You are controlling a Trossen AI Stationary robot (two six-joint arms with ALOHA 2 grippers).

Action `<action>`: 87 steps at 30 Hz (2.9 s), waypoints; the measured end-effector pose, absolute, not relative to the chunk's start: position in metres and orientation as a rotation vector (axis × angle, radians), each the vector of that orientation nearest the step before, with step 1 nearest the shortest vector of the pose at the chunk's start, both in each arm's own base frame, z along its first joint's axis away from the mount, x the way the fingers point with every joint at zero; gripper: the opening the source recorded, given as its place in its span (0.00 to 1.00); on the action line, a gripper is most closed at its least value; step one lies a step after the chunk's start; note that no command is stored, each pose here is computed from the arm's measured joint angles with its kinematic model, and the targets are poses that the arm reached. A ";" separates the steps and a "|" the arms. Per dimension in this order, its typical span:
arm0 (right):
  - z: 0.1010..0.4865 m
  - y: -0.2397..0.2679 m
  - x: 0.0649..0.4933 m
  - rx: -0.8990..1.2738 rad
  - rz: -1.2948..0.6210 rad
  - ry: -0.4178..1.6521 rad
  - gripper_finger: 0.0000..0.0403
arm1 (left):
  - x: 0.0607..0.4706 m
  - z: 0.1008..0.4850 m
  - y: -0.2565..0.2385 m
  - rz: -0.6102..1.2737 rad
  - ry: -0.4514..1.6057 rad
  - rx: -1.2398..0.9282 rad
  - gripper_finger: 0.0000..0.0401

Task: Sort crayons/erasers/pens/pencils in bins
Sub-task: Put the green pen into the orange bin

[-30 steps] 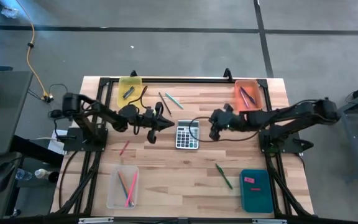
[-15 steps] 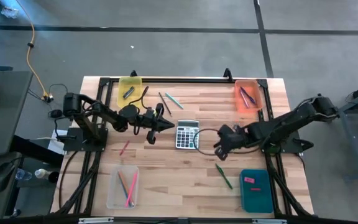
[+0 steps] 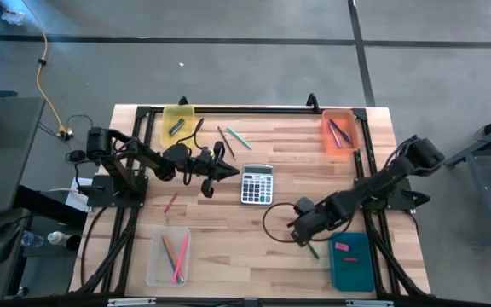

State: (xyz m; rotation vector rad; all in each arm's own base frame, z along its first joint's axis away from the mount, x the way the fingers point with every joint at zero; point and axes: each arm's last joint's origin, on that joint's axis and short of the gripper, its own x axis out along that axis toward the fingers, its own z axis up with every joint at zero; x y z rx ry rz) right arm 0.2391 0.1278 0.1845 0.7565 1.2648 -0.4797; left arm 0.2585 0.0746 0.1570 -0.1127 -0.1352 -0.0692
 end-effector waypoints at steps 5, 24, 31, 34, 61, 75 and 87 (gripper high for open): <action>0.172 0.134 0.248 0.747 -0.523 1.292 0.43 | 0.259 0.157 0.075 -0.069 -0.135 -0.113 0.00; 0.137 0.142 0.256 0.685 -0.569 1.373 0.34 | 0.259 0.157 0.075 -0.069 -0.133 -0.114 0.00; 0.136 0.140 0.255 0.685 -0.584 1.381 0.13 | 0.259 0.157 0.075 -0.069 -0.133 -0.114 0.00; 0.138 0.137 0.256 0.706 -0.575 1.389 0.08 | 0.259 0.157 0.075 -0.070 -0.132 -0.122 0.00; 0.266 -0.093 0.195 0.662 -0.831 0.952 0.10 | 0.259 0.157 0.075 -0.066 -0.134 -0.121 0.00; 0.236 -0.209 0.148 0.432 -1.336 1.058 0.10 | 0.259 0.157 0.075 -0.065 -0.133 -0.120 0.00; 0.179 -0.240 0.152 0.446 -1.322 1.306 0.10 | 0.259 0.156 0.075 -0.064 -0.123 -0.118 0.00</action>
